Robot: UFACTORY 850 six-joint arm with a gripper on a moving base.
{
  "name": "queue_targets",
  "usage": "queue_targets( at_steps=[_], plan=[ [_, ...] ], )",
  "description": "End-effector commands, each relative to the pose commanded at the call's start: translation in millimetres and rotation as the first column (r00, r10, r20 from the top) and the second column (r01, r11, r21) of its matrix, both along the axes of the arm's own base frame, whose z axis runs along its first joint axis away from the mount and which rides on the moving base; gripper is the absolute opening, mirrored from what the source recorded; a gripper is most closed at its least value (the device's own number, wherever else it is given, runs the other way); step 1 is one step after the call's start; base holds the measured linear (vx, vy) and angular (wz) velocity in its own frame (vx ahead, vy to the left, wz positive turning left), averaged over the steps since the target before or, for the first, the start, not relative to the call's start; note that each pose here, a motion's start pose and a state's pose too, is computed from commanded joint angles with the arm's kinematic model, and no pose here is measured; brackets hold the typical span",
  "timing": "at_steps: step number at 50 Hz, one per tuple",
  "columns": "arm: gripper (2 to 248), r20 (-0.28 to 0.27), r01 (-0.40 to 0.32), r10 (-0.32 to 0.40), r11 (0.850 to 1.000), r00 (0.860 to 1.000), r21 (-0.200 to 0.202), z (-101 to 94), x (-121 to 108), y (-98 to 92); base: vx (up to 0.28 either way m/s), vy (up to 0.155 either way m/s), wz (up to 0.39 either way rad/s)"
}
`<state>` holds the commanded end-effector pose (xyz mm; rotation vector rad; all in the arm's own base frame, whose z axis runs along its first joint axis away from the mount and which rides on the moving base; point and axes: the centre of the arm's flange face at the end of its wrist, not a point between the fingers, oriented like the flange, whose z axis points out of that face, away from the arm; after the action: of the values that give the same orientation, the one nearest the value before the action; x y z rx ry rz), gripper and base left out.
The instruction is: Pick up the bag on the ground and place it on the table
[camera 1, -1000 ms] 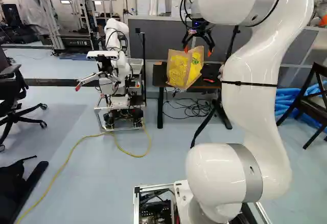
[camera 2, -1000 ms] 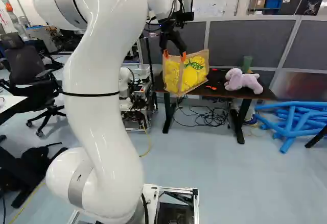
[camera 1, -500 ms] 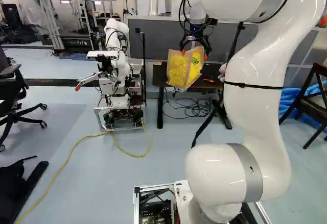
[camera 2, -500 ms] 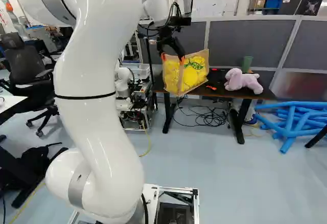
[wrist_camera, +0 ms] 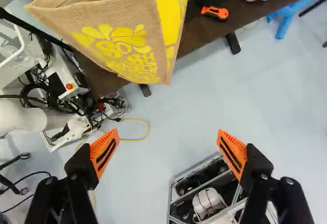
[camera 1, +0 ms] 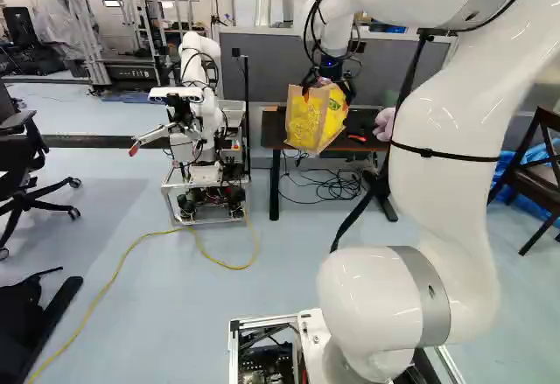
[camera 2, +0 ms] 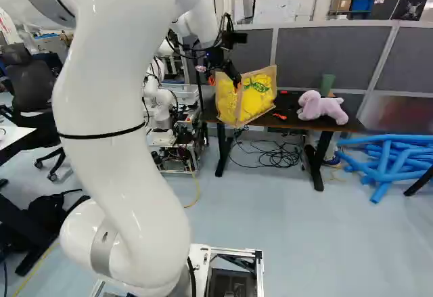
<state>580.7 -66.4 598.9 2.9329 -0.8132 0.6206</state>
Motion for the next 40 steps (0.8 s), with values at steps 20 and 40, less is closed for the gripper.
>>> queue_targets(
  at_steps=[20,40],
  plan=[
    [247,0.125,-0.11,0.111,0.994,0.986,-0.017,-39.4,-31,15.6,0.0,0.0,0.0],
    [247,0.259,-0.208,0.217,0.976,0.941,-0.063,-82.6,-73,31.5,0.0,0.0,0.0]
  ],
)
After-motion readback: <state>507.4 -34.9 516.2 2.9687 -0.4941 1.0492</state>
